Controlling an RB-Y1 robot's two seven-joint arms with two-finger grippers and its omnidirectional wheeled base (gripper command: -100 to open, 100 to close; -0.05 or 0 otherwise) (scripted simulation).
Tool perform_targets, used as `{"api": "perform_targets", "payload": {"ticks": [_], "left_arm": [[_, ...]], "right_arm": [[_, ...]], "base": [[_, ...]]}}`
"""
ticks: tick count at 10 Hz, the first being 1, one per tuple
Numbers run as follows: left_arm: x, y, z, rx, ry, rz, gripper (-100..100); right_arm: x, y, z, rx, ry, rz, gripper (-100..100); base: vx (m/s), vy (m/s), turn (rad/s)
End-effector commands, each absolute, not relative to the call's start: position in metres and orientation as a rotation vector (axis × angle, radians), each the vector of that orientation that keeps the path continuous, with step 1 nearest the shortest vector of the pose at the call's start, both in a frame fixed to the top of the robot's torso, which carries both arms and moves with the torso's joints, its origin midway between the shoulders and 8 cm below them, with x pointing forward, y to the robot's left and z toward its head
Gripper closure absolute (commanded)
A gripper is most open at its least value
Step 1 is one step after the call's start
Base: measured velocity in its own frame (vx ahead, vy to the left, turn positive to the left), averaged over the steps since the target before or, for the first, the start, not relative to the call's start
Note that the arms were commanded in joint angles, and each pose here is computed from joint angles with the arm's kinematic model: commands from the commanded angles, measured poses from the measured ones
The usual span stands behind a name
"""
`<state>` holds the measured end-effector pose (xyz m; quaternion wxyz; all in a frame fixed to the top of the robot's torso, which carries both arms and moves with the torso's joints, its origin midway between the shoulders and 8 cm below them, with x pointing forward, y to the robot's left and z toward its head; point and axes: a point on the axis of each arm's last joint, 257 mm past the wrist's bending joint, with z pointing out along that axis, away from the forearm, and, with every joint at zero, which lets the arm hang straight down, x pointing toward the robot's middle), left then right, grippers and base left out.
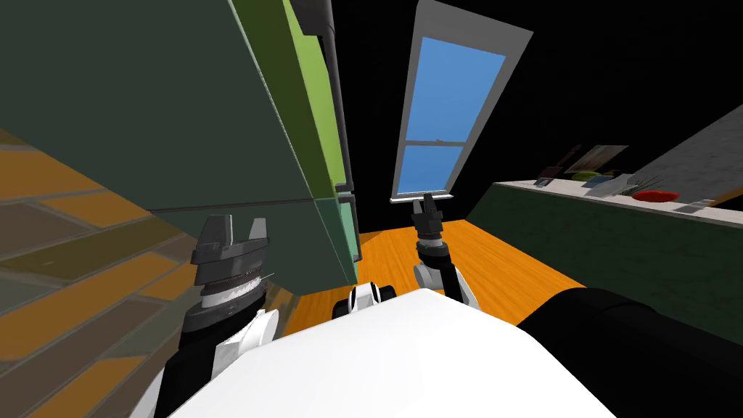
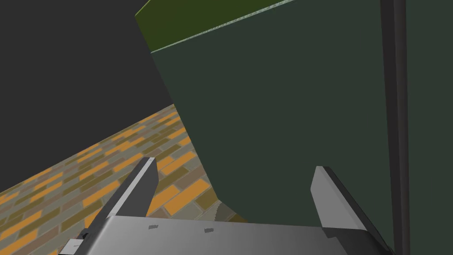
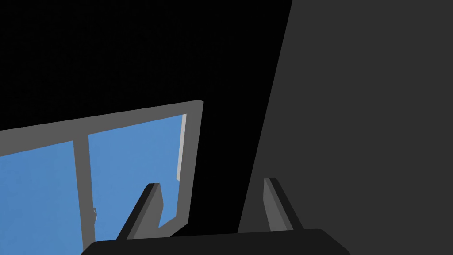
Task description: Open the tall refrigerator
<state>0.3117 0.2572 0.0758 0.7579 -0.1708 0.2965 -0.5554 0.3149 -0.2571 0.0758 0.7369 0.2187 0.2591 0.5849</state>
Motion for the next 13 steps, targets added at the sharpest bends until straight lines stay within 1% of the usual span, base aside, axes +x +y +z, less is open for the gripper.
{"api": "perform_targets", "payload": {"ticks": [1, 13], "left_arm": [[0.323, 0.259, 0.071, -0.411, 0.684, -1.218, -100], [0.369, 0.278, 0.041, -0.670, 0.801, -1.248, -100]], "right_arm": [[0.315, -0.257, 0.076, 0.480, 0.569, 1.284, 0], [0.315, -0.257, 0.076, 0.480, 0.569, 1.284, 0]], "base": [[0.034, -0.067, 0.032], [0.034, -0.064, 0.032]]}}
